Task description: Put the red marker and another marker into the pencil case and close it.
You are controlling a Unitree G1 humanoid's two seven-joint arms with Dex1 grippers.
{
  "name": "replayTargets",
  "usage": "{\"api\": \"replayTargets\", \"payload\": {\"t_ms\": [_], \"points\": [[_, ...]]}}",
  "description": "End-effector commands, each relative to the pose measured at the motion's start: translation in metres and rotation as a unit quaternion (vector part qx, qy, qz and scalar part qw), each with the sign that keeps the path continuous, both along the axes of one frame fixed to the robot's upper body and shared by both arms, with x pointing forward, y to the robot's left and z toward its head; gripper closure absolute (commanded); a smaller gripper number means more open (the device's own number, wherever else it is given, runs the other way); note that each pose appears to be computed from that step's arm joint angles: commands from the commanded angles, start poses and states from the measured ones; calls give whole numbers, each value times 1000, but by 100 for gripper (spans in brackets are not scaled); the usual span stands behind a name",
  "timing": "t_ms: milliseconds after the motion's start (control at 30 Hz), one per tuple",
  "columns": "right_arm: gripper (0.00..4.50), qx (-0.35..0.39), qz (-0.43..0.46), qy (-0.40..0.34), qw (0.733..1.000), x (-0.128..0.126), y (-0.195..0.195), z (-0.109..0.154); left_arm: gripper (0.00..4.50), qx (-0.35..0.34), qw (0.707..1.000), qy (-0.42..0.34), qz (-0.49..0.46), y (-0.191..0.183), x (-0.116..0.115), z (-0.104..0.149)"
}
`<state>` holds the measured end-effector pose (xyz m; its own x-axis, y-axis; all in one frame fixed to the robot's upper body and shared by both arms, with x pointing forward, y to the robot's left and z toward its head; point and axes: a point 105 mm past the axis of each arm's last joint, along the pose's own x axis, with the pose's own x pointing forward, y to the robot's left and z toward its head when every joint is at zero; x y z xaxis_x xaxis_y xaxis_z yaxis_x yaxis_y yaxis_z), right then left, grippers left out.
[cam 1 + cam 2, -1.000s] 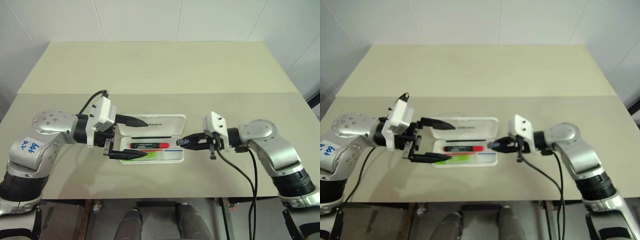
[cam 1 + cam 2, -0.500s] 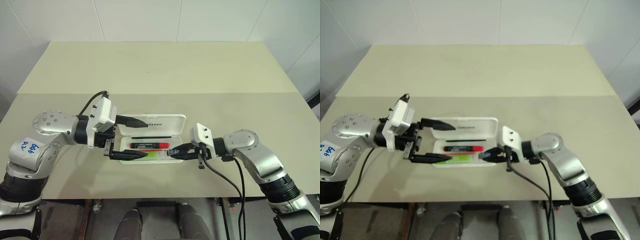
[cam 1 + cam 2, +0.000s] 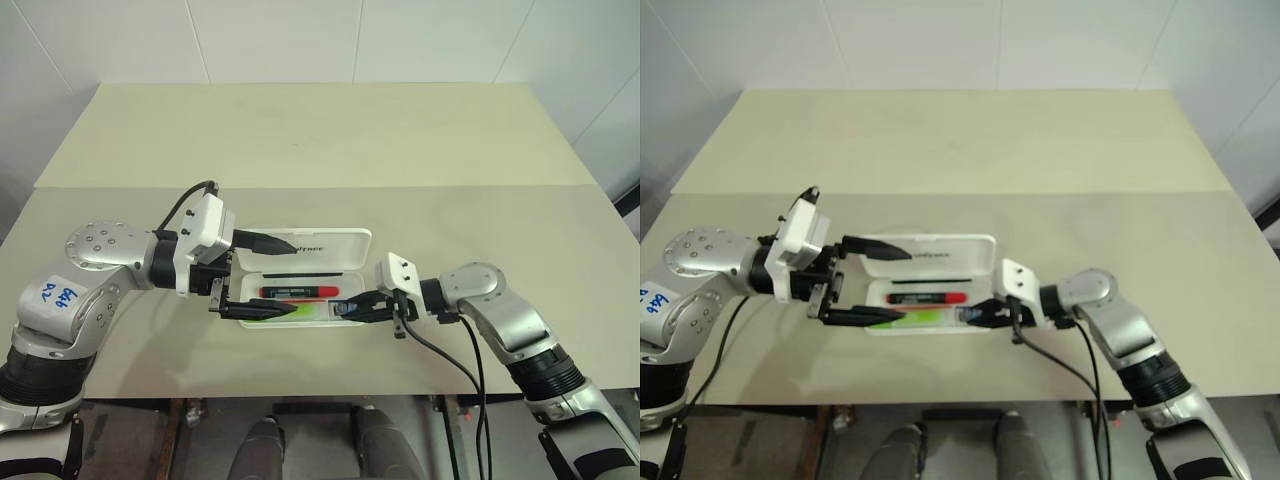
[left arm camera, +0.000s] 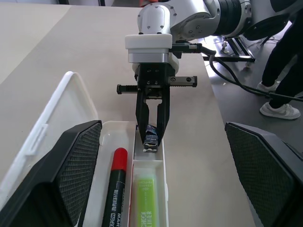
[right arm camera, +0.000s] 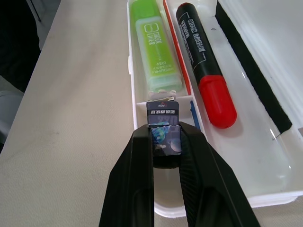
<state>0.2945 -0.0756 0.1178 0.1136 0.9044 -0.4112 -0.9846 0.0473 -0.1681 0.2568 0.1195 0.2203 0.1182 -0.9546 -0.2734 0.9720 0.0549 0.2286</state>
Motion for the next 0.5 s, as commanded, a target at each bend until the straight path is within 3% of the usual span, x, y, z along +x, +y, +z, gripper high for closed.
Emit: {"api": "replayTargets", "payload": {"t_ms": [33,67,100,433,500], "points": [[413,4,11,-9,1000,0,4,5,0,-9,1000,-20,-8,-1,-5,10],[413,8,11,-13,1000,1,5,7,0,-9,1000,-20,-7,-1,-5,11],[339,12,8,-9,1000,1,6,8,0,-10,1000,-20,-7,-1,-4,11],[4,40,24,-31,998,-2,13,30,0,-11,1000,-20,-6,0,-4,10],[4,43,24,-34,998,-2,14,33,0,-11,1000,-21,-6,0,-3,10]]}}
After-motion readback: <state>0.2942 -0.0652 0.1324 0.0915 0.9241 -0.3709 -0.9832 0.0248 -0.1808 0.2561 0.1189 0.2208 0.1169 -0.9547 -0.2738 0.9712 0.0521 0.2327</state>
